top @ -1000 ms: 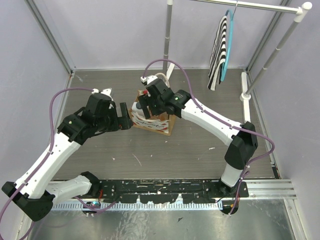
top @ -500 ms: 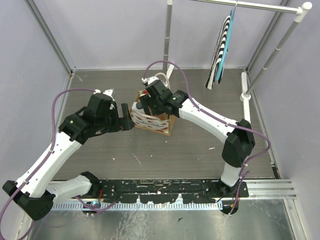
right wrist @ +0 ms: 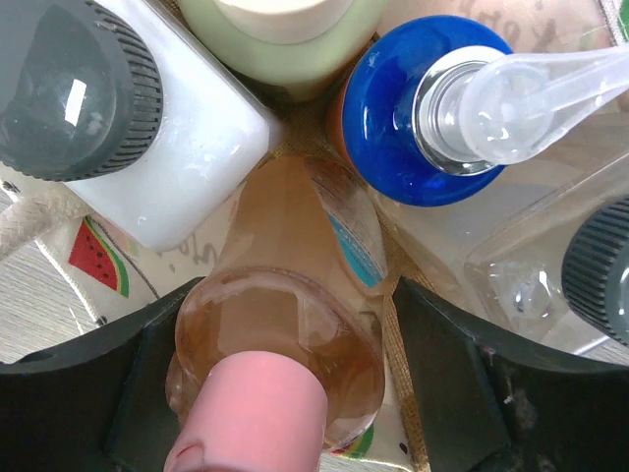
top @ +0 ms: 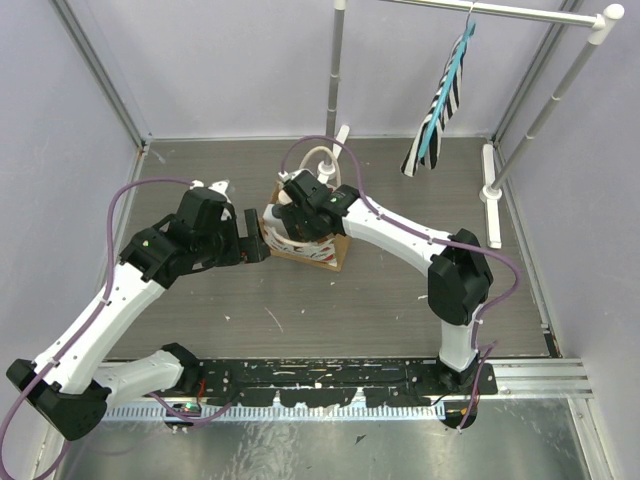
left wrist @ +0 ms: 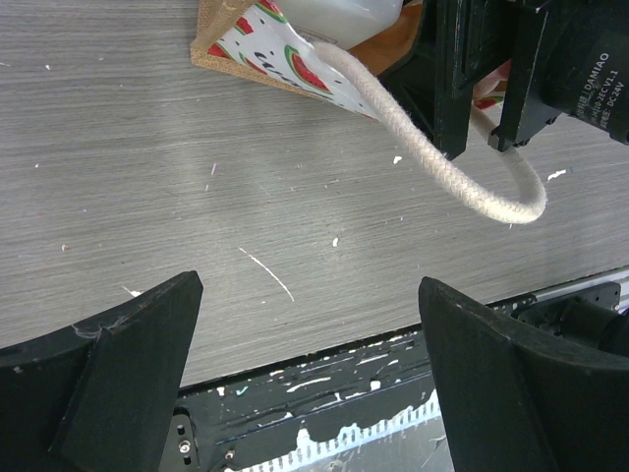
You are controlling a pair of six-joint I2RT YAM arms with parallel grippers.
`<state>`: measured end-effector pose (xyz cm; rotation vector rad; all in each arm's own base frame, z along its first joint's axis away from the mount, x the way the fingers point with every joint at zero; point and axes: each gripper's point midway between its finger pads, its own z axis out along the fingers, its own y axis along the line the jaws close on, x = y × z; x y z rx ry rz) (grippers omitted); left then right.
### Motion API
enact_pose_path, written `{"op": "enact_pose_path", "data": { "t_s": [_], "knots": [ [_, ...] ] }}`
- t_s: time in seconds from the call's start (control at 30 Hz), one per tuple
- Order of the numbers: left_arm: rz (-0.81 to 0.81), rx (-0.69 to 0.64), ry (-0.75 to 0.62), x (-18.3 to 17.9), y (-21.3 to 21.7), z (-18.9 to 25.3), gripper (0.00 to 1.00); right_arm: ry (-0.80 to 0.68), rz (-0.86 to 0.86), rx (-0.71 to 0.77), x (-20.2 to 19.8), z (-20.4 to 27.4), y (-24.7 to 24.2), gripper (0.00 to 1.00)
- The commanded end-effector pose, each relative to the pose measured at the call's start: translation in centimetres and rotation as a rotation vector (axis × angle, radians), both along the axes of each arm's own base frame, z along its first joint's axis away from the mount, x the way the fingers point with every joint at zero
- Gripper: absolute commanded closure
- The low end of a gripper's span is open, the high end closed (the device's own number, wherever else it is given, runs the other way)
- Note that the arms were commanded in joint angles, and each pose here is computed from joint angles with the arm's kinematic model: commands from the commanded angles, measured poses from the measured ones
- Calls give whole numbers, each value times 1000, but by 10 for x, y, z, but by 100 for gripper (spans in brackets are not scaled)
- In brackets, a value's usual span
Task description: Take the personal care products out of the canvas bag
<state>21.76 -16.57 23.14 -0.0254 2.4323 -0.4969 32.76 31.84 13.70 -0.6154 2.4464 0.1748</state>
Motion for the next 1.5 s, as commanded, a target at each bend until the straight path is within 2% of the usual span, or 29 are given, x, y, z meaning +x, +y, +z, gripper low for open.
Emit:
{"op": "enact_pose_path", "data": {
  "t_s": [0.0,0.13,0.3,0.37,0.57,0.73,1.07,1.47],
  "knots": [
    [-18,-5,-2,1,-3,-3,1,-37,-26,-11,8,5,-6,22],
    [-17,-6,-6,1,-2,-3,1,-67,-31,0,14,11,-4,29],
    [-21,-6,3,1,-4,-8,1,-115,-41,40,21,28,0,45],
    [-23,-1,13,1,-4,-10,1,-145,-49,60,24,42,1,53],
    [-22,-9,2,1,-5,-8,1,-266,-67,107,34,99,-4,65],
    [-29,-8,11,1,-5,-8,1,-345,-80,127,39,142,-13,67],
    [-20,-11,-5,-3,-1,-4,1,-403,-115,191,41,194,-37,70],
    [-34,-27,6,-4,-5,-6,1,-469,-168,230,22,256,-78,71]
  ]
}}
